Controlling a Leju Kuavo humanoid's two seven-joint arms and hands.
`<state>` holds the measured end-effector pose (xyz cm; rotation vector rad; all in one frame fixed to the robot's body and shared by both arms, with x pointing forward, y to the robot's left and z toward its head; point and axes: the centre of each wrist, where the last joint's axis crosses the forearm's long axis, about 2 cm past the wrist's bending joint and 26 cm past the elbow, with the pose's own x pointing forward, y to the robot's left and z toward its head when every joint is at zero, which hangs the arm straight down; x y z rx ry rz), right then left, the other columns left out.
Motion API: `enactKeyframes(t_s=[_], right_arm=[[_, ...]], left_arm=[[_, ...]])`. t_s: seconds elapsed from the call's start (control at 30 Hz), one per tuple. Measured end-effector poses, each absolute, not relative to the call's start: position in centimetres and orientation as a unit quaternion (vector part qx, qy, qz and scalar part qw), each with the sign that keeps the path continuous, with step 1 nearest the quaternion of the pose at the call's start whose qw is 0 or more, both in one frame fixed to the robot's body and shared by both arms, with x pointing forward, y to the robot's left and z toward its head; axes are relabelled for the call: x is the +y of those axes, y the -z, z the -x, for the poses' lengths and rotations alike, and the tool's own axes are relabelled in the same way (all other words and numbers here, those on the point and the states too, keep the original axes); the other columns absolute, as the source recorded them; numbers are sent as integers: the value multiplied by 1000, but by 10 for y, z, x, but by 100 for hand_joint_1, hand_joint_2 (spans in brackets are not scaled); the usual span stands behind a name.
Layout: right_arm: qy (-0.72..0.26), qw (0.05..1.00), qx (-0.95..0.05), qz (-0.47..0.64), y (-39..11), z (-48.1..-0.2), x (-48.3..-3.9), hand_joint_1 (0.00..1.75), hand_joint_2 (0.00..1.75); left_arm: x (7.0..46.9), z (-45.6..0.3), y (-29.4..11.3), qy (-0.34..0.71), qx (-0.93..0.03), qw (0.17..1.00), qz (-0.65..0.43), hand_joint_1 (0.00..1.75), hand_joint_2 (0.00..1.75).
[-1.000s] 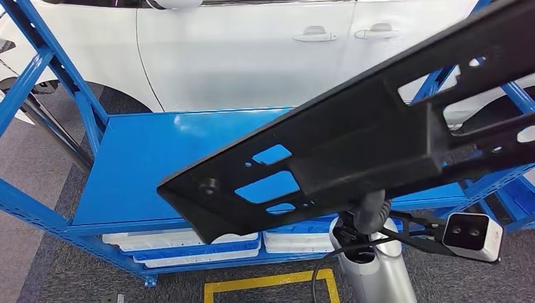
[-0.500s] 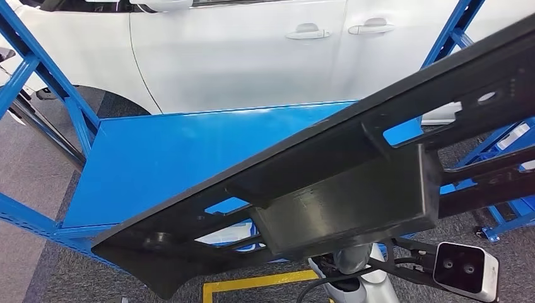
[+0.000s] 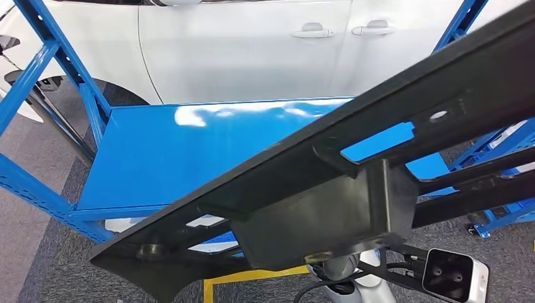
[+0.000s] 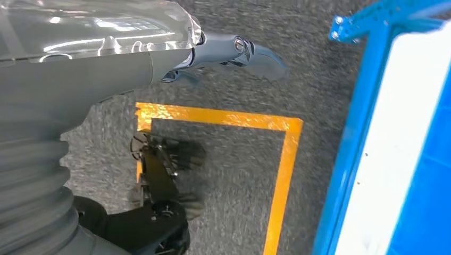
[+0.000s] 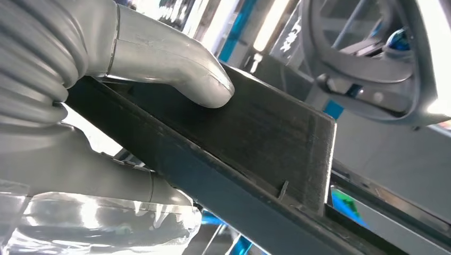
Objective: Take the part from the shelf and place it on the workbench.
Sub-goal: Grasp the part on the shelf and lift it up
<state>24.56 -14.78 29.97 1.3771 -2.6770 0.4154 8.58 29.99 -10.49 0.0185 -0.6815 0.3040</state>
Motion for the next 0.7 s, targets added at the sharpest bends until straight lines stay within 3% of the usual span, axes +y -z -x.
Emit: enactKeyframes(t_s=[0.27,0.7], right_arm=[[-146,58,-888,-432,-298,-247,-154,175,175],[-154,70,-913,-372,-292,-249,-187,175,175]], left_arm=[[300,-77,106,-150,-298,943,-6,0,175],[300,-52,110,-146,-102,983,-40,0,175]])
